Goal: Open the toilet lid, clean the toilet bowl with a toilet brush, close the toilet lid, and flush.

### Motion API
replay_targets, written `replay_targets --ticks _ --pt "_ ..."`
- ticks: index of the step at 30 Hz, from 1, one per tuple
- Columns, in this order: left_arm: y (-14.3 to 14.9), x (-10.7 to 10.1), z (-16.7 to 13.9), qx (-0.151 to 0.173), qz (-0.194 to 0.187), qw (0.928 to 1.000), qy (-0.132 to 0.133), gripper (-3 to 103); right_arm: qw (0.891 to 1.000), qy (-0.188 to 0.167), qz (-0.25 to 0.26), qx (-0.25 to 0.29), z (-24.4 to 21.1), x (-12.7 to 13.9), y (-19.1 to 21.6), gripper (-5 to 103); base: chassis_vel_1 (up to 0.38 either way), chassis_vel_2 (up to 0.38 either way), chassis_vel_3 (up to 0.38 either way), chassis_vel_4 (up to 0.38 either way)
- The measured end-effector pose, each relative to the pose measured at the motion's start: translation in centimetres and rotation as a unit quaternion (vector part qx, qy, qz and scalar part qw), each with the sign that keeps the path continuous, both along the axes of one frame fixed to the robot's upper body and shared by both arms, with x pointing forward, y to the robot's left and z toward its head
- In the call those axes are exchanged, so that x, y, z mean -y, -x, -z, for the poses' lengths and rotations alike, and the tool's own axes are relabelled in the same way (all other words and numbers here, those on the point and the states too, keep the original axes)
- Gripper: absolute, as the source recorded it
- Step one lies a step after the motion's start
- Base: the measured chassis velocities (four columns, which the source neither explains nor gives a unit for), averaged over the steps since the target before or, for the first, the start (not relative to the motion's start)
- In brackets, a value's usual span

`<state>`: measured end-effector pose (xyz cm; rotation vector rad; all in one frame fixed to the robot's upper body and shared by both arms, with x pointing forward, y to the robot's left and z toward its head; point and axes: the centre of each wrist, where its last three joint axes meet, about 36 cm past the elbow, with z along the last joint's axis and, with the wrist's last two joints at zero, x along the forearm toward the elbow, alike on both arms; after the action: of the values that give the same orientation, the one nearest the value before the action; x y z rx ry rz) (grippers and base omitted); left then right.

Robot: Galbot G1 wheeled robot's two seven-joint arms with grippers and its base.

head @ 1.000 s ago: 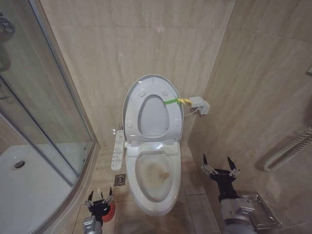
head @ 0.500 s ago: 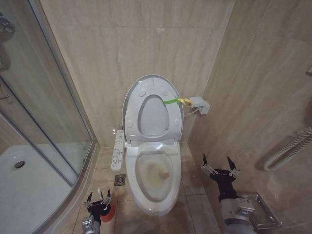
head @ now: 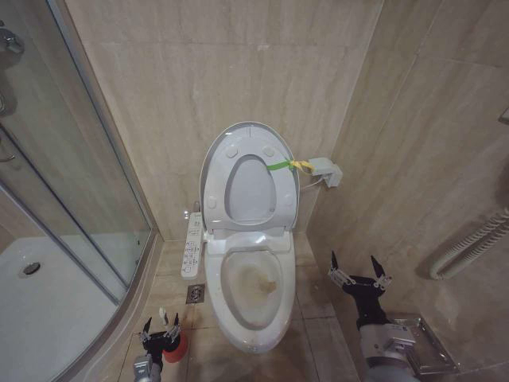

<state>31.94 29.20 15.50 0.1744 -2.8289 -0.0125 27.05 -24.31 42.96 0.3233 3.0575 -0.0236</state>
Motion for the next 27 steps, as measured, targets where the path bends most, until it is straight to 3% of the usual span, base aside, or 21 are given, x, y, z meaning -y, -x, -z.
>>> replay_targets --ticks 8,9,15,16,23,24,27 --pt "-0.62 -0.14 0.35 0.011 0.015 0.9997 -0.013 93 1.000 0.000 0.000 0.000 0.00 0.00 0.00 100 0.000 0.000 0.000 0.000" --pt "-0.69 -0.15 0.35 0.013 0.018 0.9997 -0.014 70 1.000 0.000 0.000 0.000 0.00 0.00 0.00 100 0.000 0.000 0.000 0.000" --pt "-0.72 -0.07 0.36 0.020 0.031 0.9992 -0.017 70 1.000 0.000 0.000 0.000 0.00 0.00 0.00 100 0.000 0.000 0.000 0.000" --pt "-0.71 -0.11 0.42 0.020 0.031 0.9992 -0.017 43 1.000 0.000 0.000 0.000 0.00 0.00 0.00 100 0.000 0.000 0.000 0.000" --pt "-0.58 -0.24 0.70 0.018 0.031 0.9992 -0.018 43 1.000 0.000 0.000 0.000 0.00 0.00 0.00 100 0.000 0.000 0.000 0.000" --pt "-0.53 -0.23 0.78 0.018 0.032 0.9992 -0.018 22 1.000 0.000 0.000 0.000 0.00 0.00 0.00 100 0.000 0.000 0.000 0.000" --pt "-0.41 -0.35 0.93 0.019 0.033 0.9991 -0.018 22 1.000 0.000 0.000 0.000 0.00 0.00 0.00 100 0.000 0.000 0.000 0.000"
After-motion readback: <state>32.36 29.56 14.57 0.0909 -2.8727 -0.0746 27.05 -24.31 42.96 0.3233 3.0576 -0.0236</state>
